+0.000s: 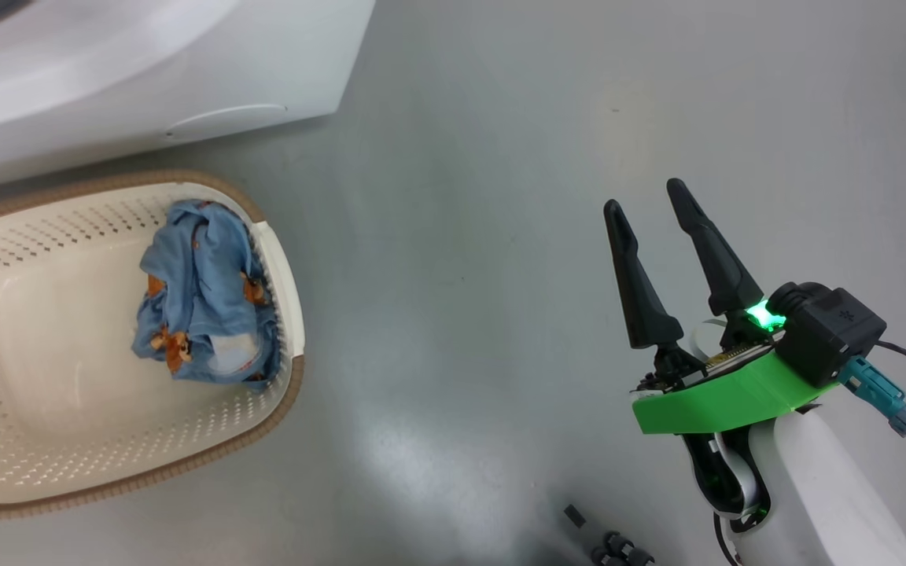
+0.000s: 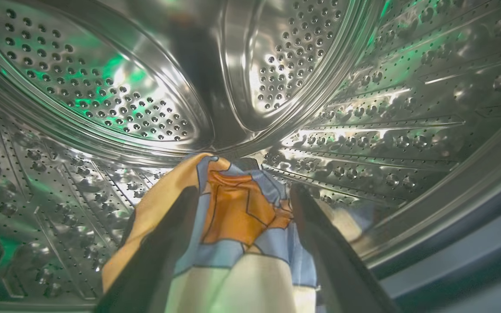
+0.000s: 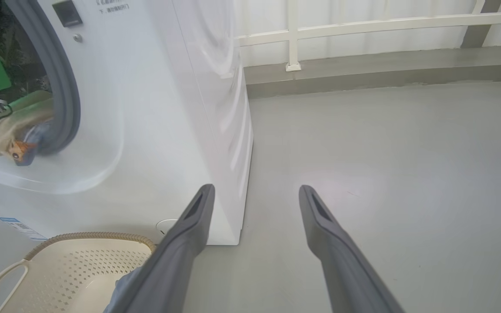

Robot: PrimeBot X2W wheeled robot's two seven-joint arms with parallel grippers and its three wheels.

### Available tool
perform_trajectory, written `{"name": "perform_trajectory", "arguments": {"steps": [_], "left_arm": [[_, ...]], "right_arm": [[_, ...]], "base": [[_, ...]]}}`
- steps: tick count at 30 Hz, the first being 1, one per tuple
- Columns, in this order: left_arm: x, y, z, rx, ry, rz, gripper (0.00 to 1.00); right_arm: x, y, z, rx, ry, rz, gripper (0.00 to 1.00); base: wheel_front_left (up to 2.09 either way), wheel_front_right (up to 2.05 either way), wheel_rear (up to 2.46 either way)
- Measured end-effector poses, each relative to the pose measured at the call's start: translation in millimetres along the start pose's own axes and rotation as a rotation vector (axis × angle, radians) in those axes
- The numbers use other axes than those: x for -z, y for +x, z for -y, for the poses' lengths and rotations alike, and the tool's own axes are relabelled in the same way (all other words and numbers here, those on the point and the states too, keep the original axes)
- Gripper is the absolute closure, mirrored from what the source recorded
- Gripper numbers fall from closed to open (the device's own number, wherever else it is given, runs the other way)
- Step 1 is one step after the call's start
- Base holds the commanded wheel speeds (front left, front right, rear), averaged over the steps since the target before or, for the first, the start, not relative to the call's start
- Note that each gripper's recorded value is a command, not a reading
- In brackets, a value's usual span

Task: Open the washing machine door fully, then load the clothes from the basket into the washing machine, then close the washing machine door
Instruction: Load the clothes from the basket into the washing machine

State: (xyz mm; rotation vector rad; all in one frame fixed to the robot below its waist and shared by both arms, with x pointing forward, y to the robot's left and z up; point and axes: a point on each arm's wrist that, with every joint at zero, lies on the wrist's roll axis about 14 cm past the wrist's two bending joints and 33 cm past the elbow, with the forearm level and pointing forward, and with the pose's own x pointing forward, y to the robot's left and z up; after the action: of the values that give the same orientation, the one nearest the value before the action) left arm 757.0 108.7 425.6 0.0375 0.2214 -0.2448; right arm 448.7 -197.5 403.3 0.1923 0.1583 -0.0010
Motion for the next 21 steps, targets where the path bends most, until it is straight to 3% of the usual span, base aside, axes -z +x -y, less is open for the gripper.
{"name": "perform_trajectory", "arguments": {"steps": [10, 21], "left_arm": [[-12.7, -6.2, 2.5, 0.004, -0.017, 0.025, 0.00], [-29.9, -21.3, 13.8, 0.018, -0.145, 0.166, 0.00]], "right_arm": [[-7.5, -0.2, -1.7, -0.007, -0.001, 0.019, 0.00], [-17.7, -1.2, -3.0, -0.020, -0.009, 0.043, 0.00]], "base": [[0.00, 0.00, 0.00], [0.00, 0.00, 0.00]]}}
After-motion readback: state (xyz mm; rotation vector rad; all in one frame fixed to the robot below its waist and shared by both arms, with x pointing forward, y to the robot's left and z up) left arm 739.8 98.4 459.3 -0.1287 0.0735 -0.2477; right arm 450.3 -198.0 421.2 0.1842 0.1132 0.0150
